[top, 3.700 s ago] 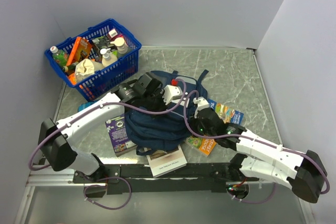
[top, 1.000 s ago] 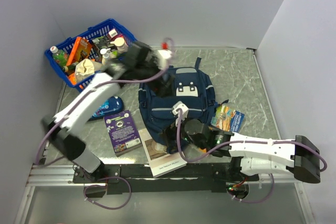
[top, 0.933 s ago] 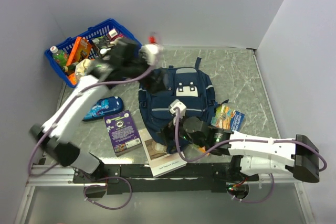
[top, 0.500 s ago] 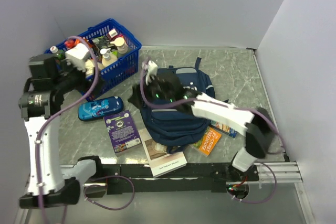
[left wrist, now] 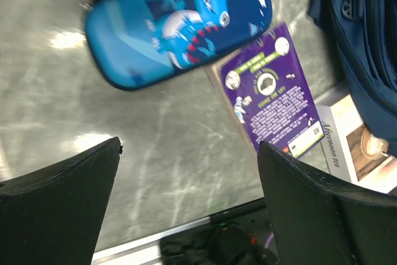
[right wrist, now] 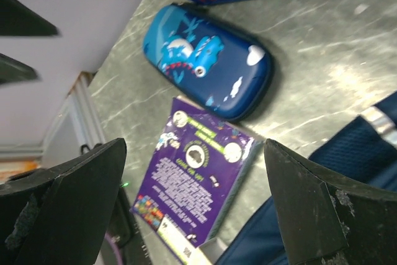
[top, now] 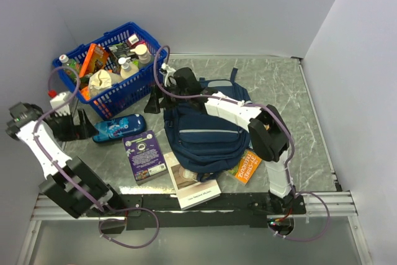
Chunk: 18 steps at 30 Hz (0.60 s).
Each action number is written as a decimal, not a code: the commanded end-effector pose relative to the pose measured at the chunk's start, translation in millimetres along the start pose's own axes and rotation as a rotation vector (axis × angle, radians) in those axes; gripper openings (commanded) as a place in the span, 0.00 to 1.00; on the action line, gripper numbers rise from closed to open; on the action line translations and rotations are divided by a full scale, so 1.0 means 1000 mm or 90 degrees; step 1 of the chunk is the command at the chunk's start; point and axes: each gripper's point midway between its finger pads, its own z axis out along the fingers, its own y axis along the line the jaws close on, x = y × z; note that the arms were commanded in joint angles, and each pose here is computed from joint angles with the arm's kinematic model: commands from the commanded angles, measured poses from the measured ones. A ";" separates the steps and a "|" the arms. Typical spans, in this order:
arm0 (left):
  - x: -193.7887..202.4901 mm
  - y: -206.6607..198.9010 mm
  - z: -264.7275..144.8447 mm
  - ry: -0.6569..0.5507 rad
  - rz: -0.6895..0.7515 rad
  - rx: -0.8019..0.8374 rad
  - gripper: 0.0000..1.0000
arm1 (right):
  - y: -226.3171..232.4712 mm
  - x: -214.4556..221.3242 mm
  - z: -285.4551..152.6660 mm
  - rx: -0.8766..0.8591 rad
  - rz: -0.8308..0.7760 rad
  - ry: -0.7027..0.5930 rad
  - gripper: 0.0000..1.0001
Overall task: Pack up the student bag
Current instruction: Pick up the stationery from the center of the board.
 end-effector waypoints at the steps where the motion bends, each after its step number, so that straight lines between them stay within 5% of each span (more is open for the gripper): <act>1: 0.001 -0.003 0.010 -0.061 -0.020 -0.009 0.96 | 0.018 -0.019 -0.003 -0.050 0.008 -0.012 1.00; 18: 0.016 0.074 0.079 -0.039 -0.078 0.013 0.98 | -0.005 -0.010 0.028 -0.039 0.074 -0.018 1.00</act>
